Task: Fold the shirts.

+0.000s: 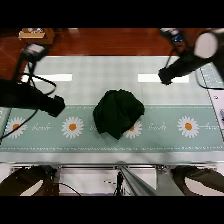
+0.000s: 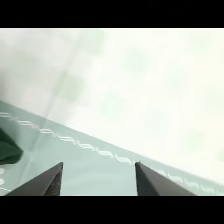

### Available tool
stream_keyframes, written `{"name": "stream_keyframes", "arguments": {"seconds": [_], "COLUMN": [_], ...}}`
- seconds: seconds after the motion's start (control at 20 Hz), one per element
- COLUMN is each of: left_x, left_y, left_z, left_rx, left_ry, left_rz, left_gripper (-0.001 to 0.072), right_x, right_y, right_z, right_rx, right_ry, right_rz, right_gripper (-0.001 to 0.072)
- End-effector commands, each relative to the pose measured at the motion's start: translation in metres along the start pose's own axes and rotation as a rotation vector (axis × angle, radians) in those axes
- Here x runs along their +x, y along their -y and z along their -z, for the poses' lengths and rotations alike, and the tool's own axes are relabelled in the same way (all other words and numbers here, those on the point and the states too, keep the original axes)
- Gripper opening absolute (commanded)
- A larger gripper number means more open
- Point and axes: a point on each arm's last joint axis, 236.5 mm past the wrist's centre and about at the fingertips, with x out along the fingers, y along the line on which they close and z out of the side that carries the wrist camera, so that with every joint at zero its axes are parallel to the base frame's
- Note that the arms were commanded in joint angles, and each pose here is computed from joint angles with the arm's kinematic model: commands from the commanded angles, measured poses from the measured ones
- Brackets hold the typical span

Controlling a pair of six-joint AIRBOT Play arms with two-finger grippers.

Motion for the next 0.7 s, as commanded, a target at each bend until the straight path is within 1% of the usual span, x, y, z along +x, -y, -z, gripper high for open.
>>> {"name": "stream_keyframes", "arguments": {"seconds": [0.0, 0.15, 0.25, 0.3, 0.35, 0.5, 0.65], "left_x": [0.047, 0.08, 0.101, 0.114, 0.128, 0.17, 0.193], "left_y": [0.035, 0.058, 0.07, 0.078, 0.085, 0.096, 0.109], "left_z": [-0.003, -0.02, -0.026, -0.027, -0.025, -0.011, -0.014], "left_rx": [-0.004, -0.077, -0.072, -0.07, -0.074, -0.1, -0.124], "left_ry": [0.05, 0.11, 0.094, 0.074, 0.041, -0.07, -0.077], "left_rz": [0.151, 0.252, 0.303, 0.334, 0.361, 0.402, 0.461], "left_gripper": [0.0677, 0.068, 0.0684, 0.0685, 0.0685, 0.0687, 0.0687], "right_x": [-0.004, 0.016, 0.028, 0.034, 0.04, 0.058, 0.072], "right_y": [0.045, 0.046, 0.039, 0.034, 0.028, 0.011, -0.005], "right_z": [0.023, 0.045, 0.059, 0.066, 0.073, 0.095, 0.107], "right_rx": [0.272, 0.417, 0.457, 0.465, 0.472, 0.472, 0.494], "right_ry": [0.007, -0.006, -0.018, -0.027, -0.04, -0.087, -0.105], "right_rz": [-0.127, -0.317, -0.416, -0.453, -0.485, -0.548, -0.596], "right_gripper": [0.053, 0.053, 0.053, 0.0546, 0.059, 0.059, 0.0589]}}
